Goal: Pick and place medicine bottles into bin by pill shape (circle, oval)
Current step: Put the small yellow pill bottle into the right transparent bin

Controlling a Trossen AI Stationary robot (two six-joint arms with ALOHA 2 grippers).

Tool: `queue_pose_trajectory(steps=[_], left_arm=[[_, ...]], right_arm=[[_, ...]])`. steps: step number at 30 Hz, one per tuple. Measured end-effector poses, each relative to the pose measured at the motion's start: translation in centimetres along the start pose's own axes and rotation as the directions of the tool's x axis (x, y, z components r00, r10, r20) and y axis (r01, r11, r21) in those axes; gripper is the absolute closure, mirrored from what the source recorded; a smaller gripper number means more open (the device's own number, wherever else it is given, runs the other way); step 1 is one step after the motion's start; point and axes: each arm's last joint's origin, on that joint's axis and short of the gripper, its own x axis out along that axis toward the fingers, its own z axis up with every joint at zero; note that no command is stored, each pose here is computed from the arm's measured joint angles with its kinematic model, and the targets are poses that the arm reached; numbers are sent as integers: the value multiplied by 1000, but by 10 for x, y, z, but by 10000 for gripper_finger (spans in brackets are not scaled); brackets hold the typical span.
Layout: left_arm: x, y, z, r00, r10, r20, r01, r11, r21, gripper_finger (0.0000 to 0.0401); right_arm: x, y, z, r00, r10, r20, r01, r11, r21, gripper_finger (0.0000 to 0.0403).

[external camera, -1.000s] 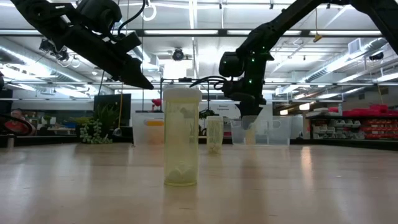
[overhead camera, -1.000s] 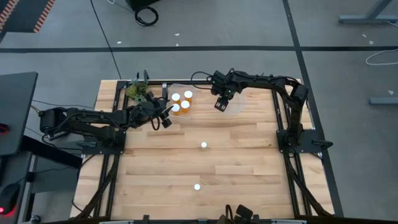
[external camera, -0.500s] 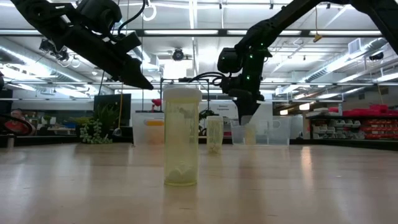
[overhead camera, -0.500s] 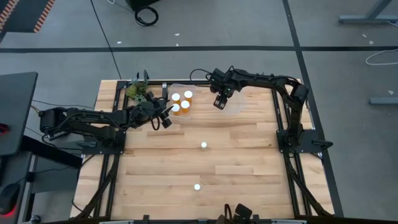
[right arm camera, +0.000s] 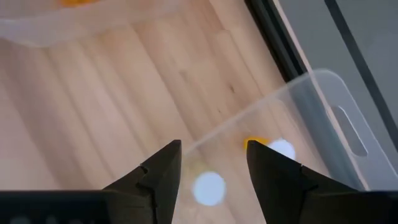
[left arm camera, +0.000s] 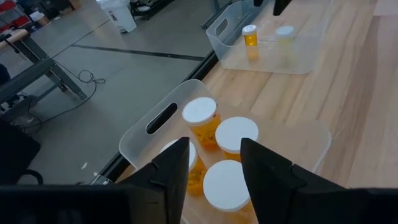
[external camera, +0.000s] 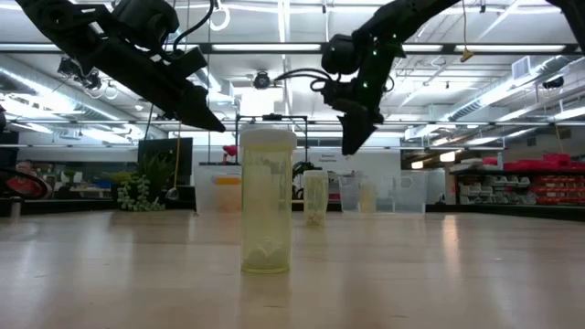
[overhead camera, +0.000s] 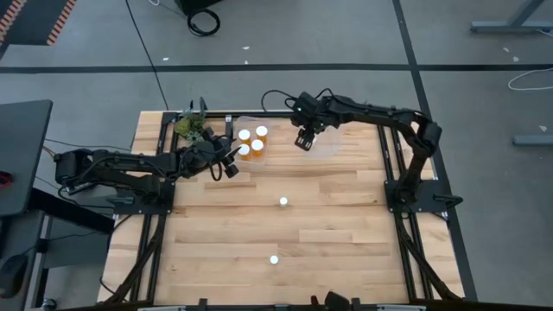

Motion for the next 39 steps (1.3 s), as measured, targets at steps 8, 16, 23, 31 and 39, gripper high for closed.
queue_pose_trajectory(steps=[8, 16, 23, 31, 39], left_arm=[[0, 0, 0, 1000, 0, 0, 0, 1000, -4, 245], [0, 0, 0, 1000, -1, 1, 1, 1000, 1, 245], [0, 0, 1, 1000, 0, 6, 0, 1000, 1, 250], [0, 0, 2, 1000, 3, 23, -3, 1000, -5, 244], [0, 0, 3, 1000, 3, 26, -3, 1000, -7, 246]], right_arm=[[-7, 37, 4, 998, 43, 53, -38, 995, -97, 215], [-9, 76, 8, 978, 177, 113, -154, 971, -184, 217], [0, 112, 6, 958, 266, 106, -232, 938, -256, 217], [-4, 141, 1, 936, 337, 107, -291, 906, -306, 217], [3, 167, -5, 918, 388, 83, -338, 874, -350, 217]])
